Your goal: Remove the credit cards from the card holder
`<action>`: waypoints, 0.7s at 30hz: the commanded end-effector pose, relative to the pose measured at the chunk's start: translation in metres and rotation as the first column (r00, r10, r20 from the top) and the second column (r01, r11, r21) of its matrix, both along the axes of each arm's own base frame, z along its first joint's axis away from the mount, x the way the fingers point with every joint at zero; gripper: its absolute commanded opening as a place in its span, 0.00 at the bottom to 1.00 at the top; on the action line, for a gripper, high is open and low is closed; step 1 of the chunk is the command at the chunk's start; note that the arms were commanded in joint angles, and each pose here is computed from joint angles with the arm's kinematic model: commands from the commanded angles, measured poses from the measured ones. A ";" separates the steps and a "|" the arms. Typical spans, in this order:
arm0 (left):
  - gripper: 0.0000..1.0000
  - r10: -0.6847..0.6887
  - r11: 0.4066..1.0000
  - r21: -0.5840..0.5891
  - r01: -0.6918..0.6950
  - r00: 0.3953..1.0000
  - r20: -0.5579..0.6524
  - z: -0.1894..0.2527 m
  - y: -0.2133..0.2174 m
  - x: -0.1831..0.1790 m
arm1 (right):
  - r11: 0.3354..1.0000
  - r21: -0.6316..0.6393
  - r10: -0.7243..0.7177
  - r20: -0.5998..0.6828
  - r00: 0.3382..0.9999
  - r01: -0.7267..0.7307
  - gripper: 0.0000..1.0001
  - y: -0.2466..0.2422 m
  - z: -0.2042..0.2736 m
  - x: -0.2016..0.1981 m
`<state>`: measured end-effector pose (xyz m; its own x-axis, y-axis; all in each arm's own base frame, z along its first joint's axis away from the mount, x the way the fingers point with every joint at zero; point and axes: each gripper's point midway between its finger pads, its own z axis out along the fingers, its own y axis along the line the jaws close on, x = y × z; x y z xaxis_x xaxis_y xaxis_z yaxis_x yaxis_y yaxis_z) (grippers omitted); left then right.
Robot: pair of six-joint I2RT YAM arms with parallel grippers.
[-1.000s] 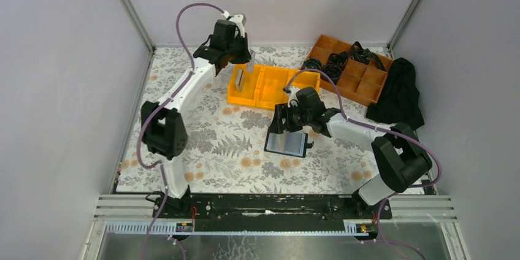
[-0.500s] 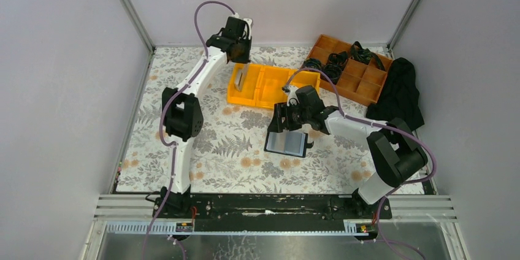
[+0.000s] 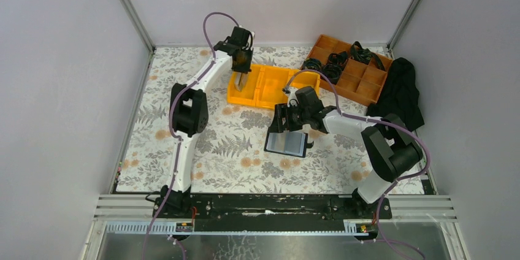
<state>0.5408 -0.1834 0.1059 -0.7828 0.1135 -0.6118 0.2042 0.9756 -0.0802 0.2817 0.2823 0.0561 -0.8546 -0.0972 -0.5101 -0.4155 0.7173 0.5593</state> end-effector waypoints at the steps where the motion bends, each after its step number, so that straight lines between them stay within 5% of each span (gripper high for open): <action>1: 0.00 -0.001 1.000 0.018 0.001 1.000 0.030 -0.002 0.004 0.012 | 0.999 0.040 0.002 0.059 0.998 -0.004 0.75 0.007 0.019 0.016; 21: 0.00 0.005 1.000 -0.014 -0.005 1.000 0.006 -0.030 0.009 0.027 | 1.000 0.029 0.008 -0.007 1.000 -0.008 0.75 0.007 -0.006 0.017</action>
